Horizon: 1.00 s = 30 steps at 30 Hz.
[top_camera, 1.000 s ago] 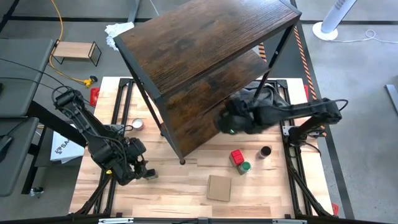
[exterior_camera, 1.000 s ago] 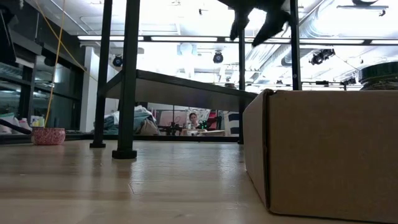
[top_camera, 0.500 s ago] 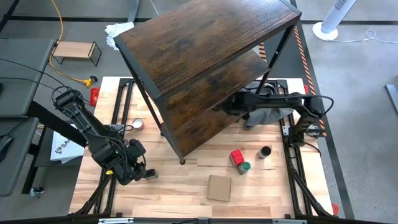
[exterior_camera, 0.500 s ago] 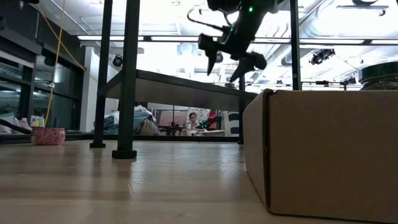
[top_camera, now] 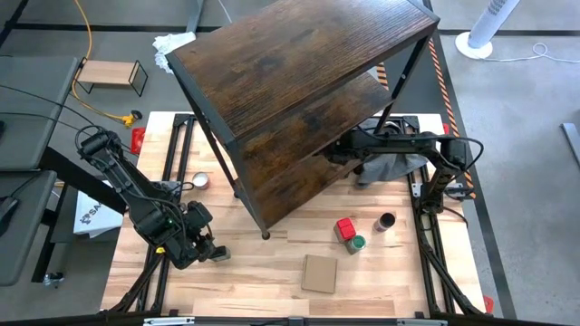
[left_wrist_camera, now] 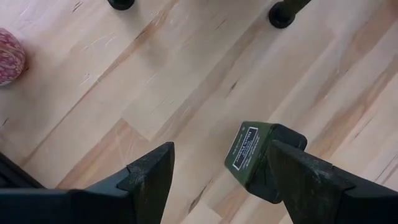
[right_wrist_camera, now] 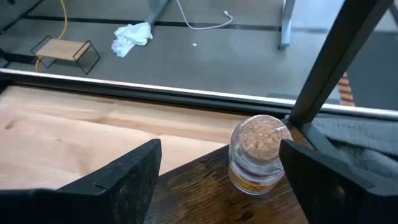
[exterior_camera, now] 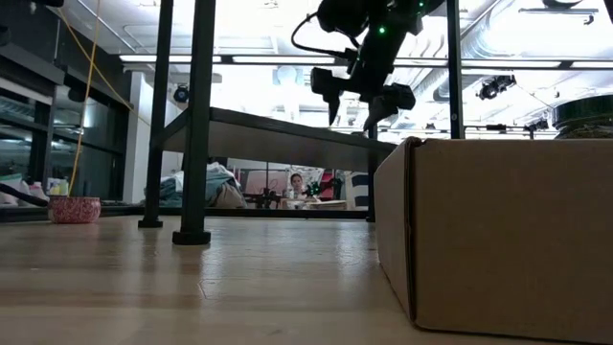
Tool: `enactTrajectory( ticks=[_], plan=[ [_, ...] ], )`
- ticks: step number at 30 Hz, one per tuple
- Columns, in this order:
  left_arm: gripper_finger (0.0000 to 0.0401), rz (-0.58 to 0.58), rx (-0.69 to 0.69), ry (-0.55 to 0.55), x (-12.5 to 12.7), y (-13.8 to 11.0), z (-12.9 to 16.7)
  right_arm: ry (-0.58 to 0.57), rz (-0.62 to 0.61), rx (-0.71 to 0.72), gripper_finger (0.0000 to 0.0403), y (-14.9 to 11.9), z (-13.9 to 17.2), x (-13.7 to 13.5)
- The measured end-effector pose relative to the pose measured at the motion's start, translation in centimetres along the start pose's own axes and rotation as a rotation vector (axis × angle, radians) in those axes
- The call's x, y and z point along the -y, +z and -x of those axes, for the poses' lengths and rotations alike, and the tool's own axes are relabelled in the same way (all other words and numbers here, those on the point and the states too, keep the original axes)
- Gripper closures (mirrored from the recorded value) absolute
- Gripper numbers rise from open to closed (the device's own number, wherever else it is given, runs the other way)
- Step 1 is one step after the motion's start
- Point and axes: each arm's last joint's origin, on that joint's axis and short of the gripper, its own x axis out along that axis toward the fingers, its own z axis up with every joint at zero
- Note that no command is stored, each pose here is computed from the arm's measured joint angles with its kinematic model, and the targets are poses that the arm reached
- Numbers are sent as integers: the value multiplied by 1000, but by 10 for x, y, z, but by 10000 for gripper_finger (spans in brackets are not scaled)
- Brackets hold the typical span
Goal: Shelf spices
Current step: Remove the brown seasoning bottle from the shelf
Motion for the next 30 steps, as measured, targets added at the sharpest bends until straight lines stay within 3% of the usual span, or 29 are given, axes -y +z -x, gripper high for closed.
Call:
enactTrajectory(
  ticks=[5, 10, 19, 30],
  plan=[
    [146, -1, 11, 2, 0, 0, 0, -31, 65, 10, 80, 0, 0, 2],
    [146, -1, 14, 2, 0, 0, 0, -82, 50, 8, 80, 1, -4, 9],
    [146, -1, 14, 2, 0, 0, 0, -78, 14, -31, 80, 11, -20, 17],
    [146, -1, 16, 1, 0, 0, 0, -57, 25, -98, 87, 5, -33, 16]
  ],
)
